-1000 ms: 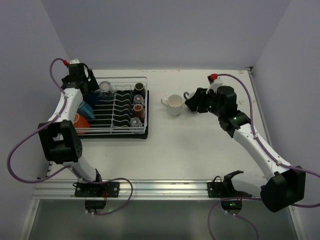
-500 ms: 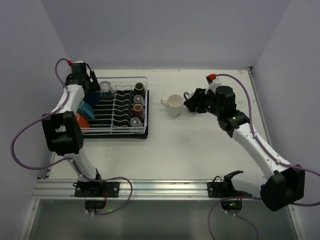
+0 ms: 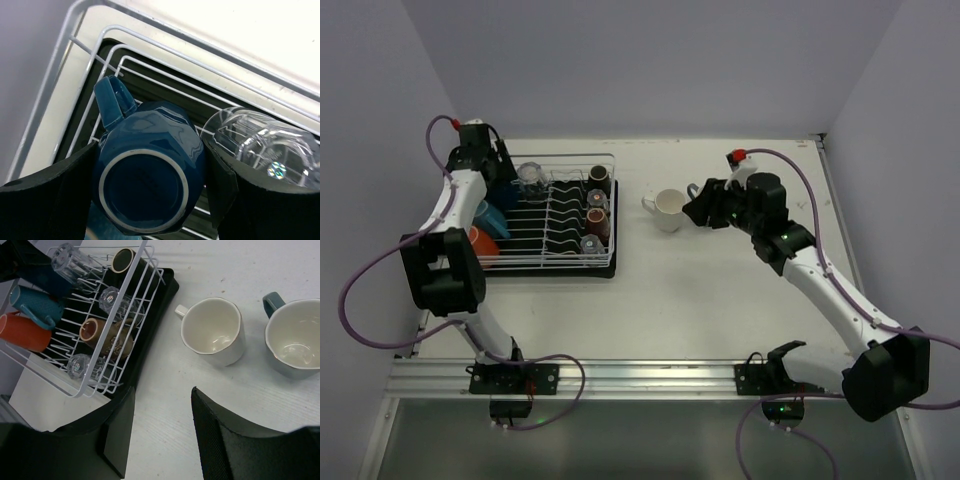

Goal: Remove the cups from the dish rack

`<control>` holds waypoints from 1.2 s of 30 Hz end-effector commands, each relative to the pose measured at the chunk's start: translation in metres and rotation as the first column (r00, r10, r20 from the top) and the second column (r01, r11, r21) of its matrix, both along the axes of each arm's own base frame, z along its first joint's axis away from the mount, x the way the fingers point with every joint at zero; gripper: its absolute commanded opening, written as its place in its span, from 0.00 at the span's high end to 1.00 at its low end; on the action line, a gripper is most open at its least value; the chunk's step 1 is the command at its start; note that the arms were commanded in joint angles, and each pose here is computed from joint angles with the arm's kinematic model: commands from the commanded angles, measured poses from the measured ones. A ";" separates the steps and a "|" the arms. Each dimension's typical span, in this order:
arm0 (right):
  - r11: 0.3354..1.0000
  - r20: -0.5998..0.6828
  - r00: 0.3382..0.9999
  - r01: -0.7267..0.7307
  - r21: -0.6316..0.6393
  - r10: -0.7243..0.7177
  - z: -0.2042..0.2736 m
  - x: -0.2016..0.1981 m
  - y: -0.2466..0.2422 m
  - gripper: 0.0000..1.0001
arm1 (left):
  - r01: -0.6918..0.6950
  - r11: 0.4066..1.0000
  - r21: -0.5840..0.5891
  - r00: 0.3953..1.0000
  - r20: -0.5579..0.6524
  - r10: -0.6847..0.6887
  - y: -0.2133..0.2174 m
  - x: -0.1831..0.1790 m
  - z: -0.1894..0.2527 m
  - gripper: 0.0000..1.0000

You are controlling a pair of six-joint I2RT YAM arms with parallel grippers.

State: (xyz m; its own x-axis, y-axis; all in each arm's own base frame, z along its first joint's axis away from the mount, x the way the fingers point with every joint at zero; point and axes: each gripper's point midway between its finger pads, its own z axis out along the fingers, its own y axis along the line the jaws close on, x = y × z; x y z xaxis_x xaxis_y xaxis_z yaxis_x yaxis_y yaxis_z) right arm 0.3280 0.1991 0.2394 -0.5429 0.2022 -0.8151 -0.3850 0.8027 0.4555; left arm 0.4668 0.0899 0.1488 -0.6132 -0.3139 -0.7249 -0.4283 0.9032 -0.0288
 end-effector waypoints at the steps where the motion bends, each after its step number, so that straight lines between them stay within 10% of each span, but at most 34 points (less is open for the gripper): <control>1: 0.997 0.051 0.997 -0.061 0.048 0.059 0.026 -0.003 0.020 0.48 | -0.033 0.999 0.024 0.978 0.207 0.027 0.005 -0.001 0.087 0.92; 20: 0.803 0.222 0.885 -0.465 0.372 0.410 0.103 -0.068 0.129 0.34 | 0.188 0.974 -0.125 0.870 0.482 -0.106 -0.077 -0.087 0.163 1.00; 36: 0.727 0.238 0.842 -0.539 0.426 0.484 0.084 -0.060 0.169 0.34 | 0.777 0.543 -0.320 0.531 0.796 -0.291 -0.234 -0.165 0.227 1.00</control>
State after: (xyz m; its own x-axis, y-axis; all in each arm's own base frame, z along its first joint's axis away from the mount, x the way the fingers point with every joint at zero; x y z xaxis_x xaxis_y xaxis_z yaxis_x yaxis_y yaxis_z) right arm 0.2746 0.3626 0.2974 -0.6403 0.2518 -0.7257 -0.6783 0.2580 0.6880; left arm 0.3227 -0.1137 0.3074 -0.4041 -0.4887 -0.7732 0.2267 0.7654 -0.6023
